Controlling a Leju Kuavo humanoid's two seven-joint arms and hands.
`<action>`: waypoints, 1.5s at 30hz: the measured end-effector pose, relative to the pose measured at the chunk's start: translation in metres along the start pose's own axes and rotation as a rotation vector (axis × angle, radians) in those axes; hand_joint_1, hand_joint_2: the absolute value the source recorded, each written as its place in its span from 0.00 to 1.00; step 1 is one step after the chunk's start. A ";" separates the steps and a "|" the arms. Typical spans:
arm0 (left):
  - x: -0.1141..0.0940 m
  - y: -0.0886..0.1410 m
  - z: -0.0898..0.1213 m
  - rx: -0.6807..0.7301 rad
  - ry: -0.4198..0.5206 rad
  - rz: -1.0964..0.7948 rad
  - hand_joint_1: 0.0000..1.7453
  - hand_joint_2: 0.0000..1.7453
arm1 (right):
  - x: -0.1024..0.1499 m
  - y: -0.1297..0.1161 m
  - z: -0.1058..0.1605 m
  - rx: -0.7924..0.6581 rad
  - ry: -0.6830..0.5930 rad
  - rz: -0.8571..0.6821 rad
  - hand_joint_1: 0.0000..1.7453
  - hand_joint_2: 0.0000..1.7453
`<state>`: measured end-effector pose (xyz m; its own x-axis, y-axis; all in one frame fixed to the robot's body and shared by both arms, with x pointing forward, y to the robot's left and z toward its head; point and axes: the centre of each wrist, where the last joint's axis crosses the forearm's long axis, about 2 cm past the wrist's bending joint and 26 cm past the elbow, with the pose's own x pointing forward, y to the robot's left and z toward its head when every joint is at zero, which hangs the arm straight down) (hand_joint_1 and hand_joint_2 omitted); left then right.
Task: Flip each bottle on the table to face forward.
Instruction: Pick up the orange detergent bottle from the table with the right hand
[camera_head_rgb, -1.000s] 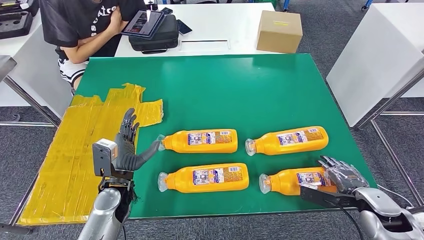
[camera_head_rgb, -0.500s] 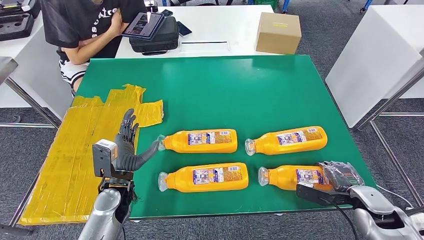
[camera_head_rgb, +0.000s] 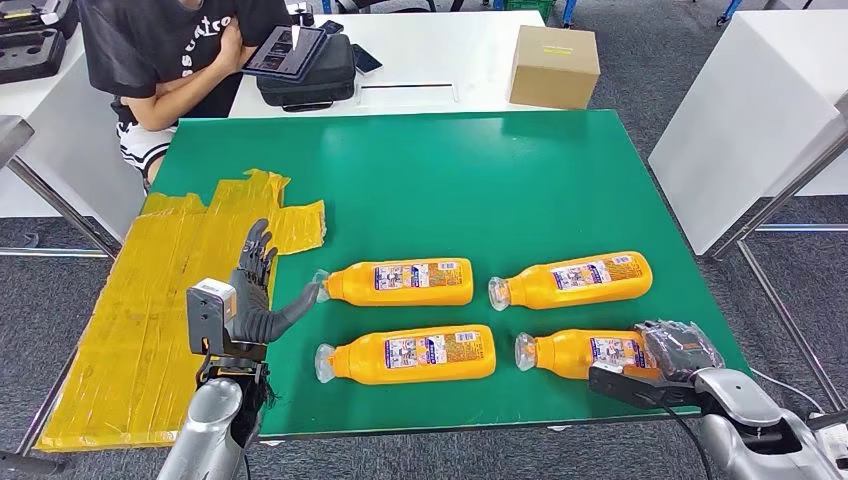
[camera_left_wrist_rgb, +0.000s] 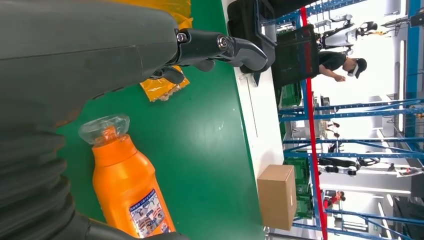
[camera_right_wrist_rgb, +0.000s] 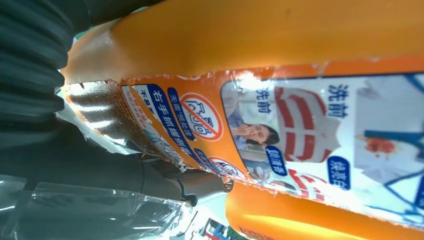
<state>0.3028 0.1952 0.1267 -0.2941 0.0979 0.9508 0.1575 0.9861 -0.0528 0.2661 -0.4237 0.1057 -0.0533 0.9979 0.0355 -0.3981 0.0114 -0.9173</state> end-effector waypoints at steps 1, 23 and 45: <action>0.000 0.000 0.000 0.000 0.000 -0.001 0.00 1.00 | 0.001 0.000 0.000 -0.005 -0.002 -0.001 1.00 1.00; 0.001 0.002 0.009 0.022 0.002 -0.008 0.00 1.00 | 0.043 -0.027 0.030 -0.195 -0.271 -0.210 1.00 1.00; 0.002 0.004 0.008 0.030 -0.003 -0.022 0.00 1.00 | 0.057 -0.064 0.028 -0.424 -0.339 -0.328 1.00 1.00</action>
<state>0.2956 0.2009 0.1261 -0.3002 0.0760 0.9508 0.1229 0.9916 -0.0405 0.2630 -0.3691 0.1774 -0.3049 0.8635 0.4017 -0.0491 0.4069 -0.9121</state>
